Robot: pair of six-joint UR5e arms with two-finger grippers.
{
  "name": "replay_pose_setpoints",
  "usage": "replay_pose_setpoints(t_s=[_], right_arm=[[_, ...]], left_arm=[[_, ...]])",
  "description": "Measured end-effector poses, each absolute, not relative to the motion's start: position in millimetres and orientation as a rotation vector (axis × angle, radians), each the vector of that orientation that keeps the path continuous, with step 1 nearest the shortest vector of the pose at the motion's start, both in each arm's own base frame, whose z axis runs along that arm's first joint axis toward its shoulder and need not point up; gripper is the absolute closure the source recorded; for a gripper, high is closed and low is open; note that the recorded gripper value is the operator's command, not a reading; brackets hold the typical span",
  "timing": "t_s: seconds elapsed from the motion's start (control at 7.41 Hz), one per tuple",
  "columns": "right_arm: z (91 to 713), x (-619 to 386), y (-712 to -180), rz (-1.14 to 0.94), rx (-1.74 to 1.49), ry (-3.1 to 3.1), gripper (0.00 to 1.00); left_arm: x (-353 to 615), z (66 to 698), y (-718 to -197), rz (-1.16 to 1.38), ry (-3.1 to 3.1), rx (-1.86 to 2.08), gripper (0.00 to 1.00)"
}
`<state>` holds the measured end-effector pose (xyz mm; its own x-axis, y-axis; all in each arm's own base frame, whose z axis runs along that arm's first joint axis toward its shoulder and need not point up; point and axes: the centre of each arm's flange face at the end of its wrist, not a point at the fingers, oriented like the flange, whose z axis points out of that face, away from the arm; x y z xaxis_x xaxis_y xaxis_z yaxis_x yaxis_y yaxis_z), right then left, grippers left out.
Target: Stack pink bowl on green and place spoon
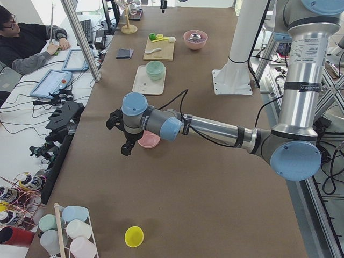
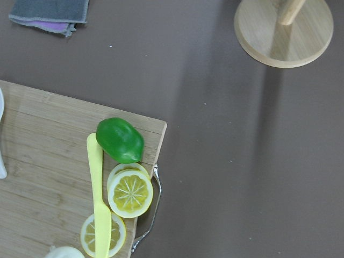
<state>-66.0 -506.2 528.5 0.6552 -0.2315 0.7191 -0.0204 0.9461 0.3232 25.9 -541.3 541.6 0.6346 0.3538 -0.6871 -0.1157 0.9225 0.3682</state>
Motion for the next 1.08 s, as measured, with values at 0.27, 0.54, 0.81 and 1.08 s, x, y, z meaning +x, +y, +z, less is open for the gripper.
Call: replay_pose_setpoints(t_s=[0.27, 0.54, 0.81, 1.08], right_arm=[[507.8, -123.6, -514.5, -0.093, 0.275, -0.855, 0.0], [498.1, -160.4, -514.4, -0.073, 0.253, -0.844, 0.0], [497.2, -168.2, -513.5, -0.068, 0.249, -0.84, 0.0], [497.4, -169.8, -513.3, -0.068, 0.25, -0.836, 0.0]], left_arm=[[81.9, 563.4, -552.0, 0.239, 0.854, 0.225, 0.02], [140.3, 576.0, -565.8, 0.198, 0.876, 0.197, 0.02], [178.6, 578.3, -571.5, 0.186, 0.891, 0.183, 0.16], [200.2, 575.4, -570.6, 0.203, 0.875, 0.192, 0.55]])
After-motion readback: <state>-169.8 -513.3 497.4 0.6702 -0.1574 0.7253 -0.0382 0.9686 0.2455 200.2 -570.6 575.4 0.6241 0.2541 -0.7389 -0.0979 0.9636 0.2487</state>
